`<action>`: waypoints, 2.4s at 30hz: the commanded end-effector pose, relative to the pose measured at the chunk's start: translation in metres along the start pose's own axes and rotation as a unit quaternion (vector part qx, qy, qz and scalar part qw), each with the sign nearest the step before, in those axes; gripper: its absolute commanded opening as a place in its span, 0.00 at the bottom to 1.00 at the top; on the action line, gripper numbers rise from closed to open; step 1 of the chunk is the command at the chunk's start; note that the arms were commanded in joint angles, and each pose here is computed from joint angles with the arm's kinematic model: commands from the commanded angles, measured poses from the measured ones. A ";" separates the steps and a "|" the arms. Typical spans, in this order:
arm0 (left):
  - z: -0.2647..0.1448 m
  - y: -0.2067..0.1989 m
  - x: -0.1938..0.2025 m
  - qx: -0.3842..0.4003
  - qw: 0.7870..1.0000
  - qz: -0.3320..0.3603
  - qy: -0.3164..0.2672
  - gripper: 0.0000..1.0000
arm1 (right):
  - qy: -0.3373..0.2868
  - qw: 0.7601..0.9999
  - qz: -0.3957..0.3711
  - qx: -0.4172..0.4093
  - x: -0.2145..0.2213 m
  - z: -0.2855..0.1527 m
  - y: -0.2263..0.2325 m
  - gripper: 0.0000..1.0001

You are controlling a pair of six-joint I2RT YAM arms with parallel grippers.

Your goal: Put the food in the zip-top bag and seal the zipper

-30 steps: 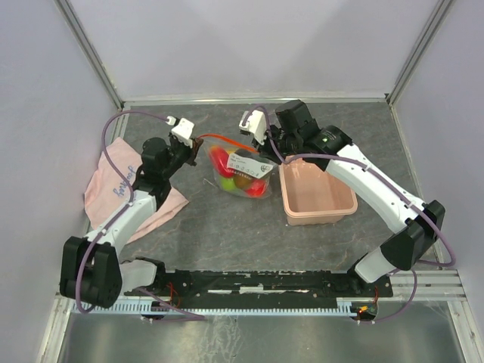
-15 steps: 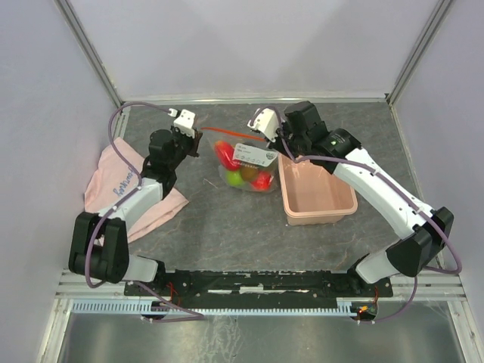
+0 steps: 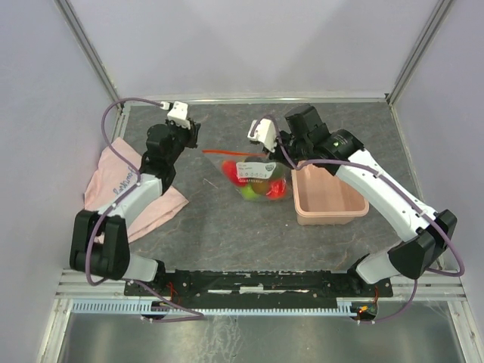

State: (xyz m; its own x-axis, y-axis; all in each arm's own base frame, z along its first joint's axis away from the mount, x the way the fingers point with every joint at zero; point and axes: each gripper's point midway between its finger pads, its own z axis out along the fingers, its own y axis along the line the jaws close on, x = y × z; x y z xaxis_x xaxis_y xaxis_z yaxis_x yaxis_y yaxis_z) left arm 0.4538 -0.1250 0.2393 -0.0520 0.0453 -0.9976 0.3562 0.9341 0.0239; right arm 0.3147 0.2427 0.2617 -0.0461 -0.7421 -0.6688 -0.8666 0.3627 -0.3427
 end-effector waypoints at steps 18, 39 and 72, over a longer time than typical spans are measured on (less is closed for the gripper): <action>-0.179 0.009 -0.060 -0.105 0.990 -0.058 -0.076 0.68 | -0.054 0.970 0.033 -0.236 -0.002 0.015 0.189 0.15; -0.234 -0.004 -0.074 -0.103 0.980 -0.139 -0.095 0.91 | -0.117 0.957 0.222 0.147 0.018 -0.034 0.065 0.99; -0.303 0.035 -0.084 -0.228 0.931 -0.204 -0.199 0.99 | -0.217 0.685 0.457 0.524 0.186 -0.237 0.010 0.99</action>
State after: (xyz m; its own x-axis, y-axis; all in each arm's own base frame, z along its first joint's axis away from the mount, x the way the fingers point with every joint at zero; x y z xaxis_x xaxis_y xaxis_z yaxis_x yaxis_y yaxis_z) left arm 0.1864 0.0004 0.3303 0.2179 -0.3513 -0.9106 -0.0180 0.9314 -0.3636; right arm 0.1806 -0.0214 0.2912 0.0068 0.2156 -0.9765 0.2417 0.9472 0.2108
